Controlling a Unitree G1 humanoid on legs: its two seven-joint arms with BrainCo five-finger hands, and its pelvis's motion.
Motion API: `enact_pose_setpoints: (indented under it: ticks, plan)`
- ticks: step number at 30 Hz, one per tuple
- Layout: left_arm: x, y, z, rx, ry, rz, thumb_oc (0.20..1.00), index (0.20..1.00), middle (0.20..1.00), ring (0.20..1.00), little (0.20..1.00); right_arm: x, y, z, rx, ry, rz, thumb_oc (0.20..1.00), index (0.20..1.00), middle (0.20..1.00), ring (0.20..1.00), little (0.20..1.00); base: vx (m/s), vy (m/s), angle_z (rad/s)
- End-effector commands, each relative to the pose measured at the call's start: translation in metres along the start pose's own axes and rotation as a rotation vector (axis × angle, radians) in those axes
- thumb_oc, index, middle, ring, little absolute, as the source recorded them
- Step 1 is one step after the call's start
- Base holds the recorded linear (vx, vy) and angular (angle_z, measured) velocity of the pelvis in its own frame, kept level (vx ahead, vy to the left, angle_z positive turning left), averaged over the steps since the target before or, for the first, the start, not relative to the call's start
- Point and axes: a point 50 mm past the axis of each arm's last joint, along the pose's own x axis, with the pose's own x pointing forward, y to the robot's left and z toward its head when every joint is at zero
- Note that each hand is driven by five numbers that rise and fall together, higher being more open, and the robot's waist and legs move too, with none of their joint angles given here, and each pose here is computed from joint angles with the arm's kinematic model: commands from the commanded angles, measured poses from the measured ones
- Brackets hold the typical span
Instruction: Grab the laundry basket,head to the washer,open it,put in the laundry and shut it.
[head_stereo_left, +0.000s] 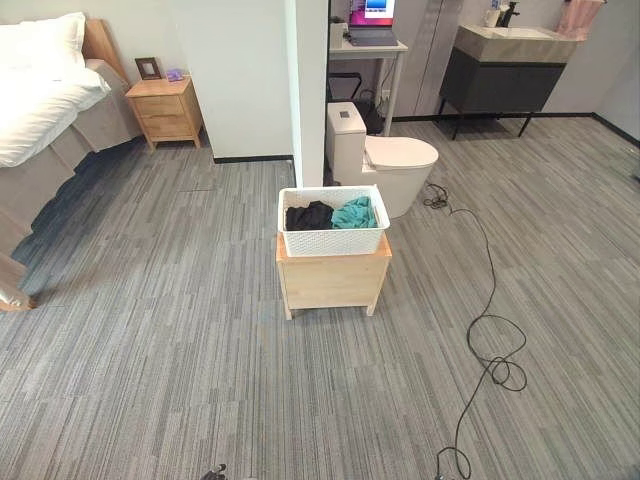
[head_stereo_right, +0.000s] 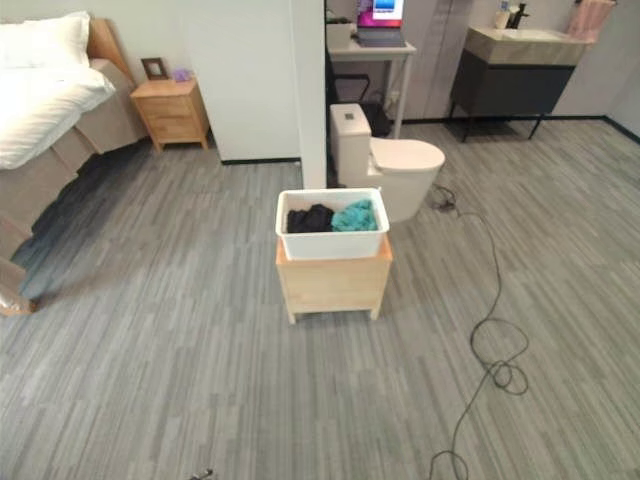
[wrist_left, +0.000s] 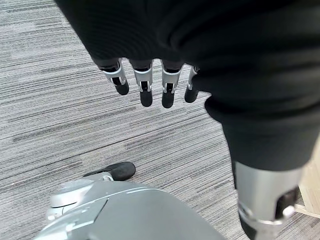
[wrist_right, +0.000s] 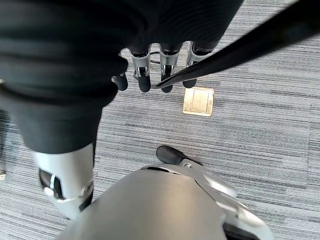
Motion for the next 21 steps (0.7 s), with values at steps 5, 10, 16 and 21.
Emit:
enact_pose_setpoints:
  ticks: [5, 10, 16, 21]
  plan:
    - [0.0016, 0.0097, 0.0047, -0.013, -0.001, 0.028, 1.000, 1.000, 1.000, 1.000, 1.000, -0.0011, 0.0003, -0.0161, -0.006, 0.065, 0.007, 1.000, 1.000, 1.000, 1.000, 1.000, 0.00, 0.000, 0.00]
    - [0.0014, 0.0101, 0.0037, -0.026, 0.003, 0.034, 1.000, 1.000, 1.000, 1.000, 1.000, -0.0010, 0.0007, -0.0153, -0.002, 0.063, 0.007, 1.000, 1.000, 1.000, 1.000, 1.000, 0.00, 0.000, 0.00]
    - [0.0013, 0.0104, 0.0031, -0.025, 0.004, 0.036, 1.000, 1.000, 1.000, 1.000, 1.000, -0.0010, 0.0013, -0.0155, -0.001, 0.062, 0.008, 1.000, 1.000, 1.000, 1.000, 1.000, 0.00, 0.000, 0.00]
    - [0.0014, 0.0101, 0.0035, -0.026, 0.002, 0.034, 1.000, 1.000, 1.000, 1.000, 1.000, -0.0010, 0.0014, -0.0147, 0.002, 0.059, 0.009, 1.000, 1.000, 1.000, 1.000, 1.000, 0.00, 0.000, 0.00]
